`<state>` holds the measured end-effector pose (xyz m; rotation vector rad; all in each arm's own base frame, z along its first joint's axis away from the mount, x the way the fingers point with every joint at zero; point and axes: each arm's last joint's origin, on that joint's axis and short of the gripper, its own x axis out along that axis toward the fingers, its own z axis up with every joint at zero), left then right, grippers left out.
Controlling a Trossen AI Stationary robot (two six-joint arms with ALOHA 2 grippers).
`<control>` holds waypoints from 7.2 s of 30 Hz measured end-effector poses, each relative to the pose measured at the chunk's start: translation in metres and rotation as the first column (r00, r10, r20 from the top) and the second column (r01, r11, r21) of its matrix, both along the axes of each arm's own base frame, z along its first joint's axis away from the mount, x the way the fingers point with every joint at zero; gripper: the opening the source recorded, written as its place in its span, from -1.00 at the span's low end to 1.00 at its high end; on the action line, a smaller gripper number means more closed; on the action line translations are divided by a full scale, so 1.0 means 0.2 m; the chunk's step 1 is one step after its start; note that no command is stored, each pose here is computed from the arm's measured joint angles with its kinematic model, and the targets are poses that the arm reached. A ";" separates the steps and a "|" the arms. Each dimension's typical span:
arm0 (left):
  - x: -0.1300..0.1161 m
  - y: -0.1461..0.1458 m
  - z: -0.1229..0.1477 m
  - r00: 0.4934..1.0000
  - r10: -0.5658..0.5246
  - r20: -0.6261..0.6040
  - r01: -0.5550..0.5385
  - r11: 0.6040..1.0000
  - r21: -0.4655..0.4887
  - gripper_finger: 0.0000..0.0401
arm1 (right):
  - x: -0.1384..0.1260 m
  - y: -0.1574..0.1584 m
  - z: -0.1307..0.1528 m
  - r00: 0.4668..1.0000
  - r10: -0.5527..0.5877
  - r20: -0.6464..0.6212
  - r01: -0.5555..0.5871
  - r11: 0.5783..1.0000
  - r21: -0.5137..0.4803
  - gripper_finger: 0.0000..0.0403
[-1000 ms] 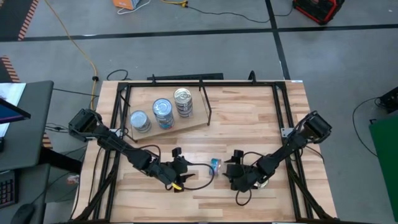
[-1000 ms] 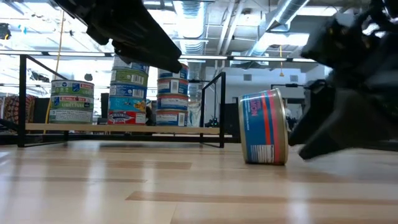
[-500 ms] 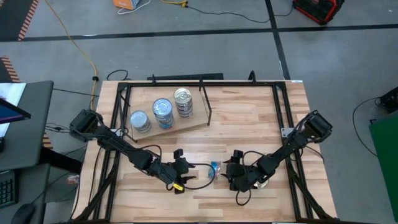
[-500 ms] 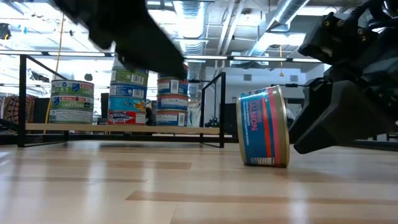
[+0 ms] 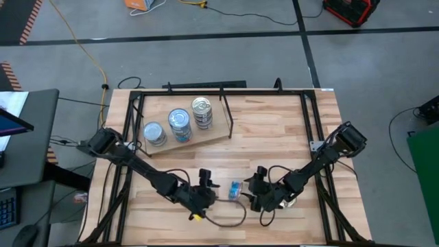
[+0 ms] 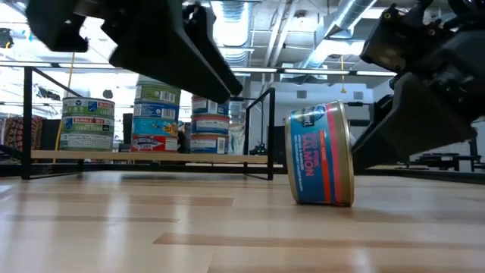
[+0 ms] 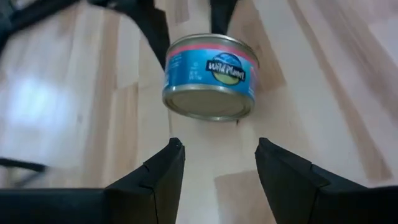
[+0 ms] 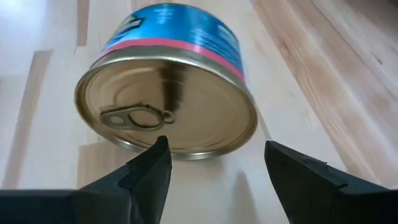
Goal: Stack canned seafood by type on shelf
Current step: Stack the blue pink tuna can on top of the blue pink tuna can on the shelf
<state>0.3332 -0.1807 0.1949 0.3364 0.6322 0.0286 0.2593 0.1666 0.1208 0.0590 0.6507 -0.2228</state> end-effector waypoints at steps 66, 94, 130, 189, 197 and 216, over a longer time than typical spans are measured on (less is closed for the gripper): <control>0.26 0.50 0.21 0.884 -0.381 -0.270 0.451 0.847 0.282 0.49 | -0.15 -0.05 0.14 0.997 -0.040 0.070 0.042 0.999 -0.023 0.42; 0.28 0.41 0.19 0.912 -0.313 -0.266 0.394 0.852 0.346 0.50 | -0.14 -0.08 0.14 0.997 -0.059 0.059 0.060 0.998 -0.029 0.42; 0.46 0.37 0.11 0.729 -0.200 -0.655 0.512 0.794 0.328 0.91 | -0.16 -0.06 0.13 0.996 -0.065 0.054 0.066 0.997 -0.027 0.42; -0.05 0.77 0.97 0.910 0.309 -0.277 -0.049 0.742 0.668 -0.05 | -0.16 -0.06 0.14 0.995 -0.072 0.071 0.076 0.996 -0.049 0.42; -0.06 1.02 1.03 0.872 0.421 -0.251 -0.129 0.691 0.712 -0.05 | -0.16 -0.06 0.14 0.995 -0.075 0.072 0.078 0.996 -0.047 0.42; -0.11 1.25 1.00 0.701 0.708 -0.088 -0.587 0.643 0.492 0.01 | -0.16 -0.06 0.14 0.995 -0.074 0.070 0.077 0.996 -0.051 0.42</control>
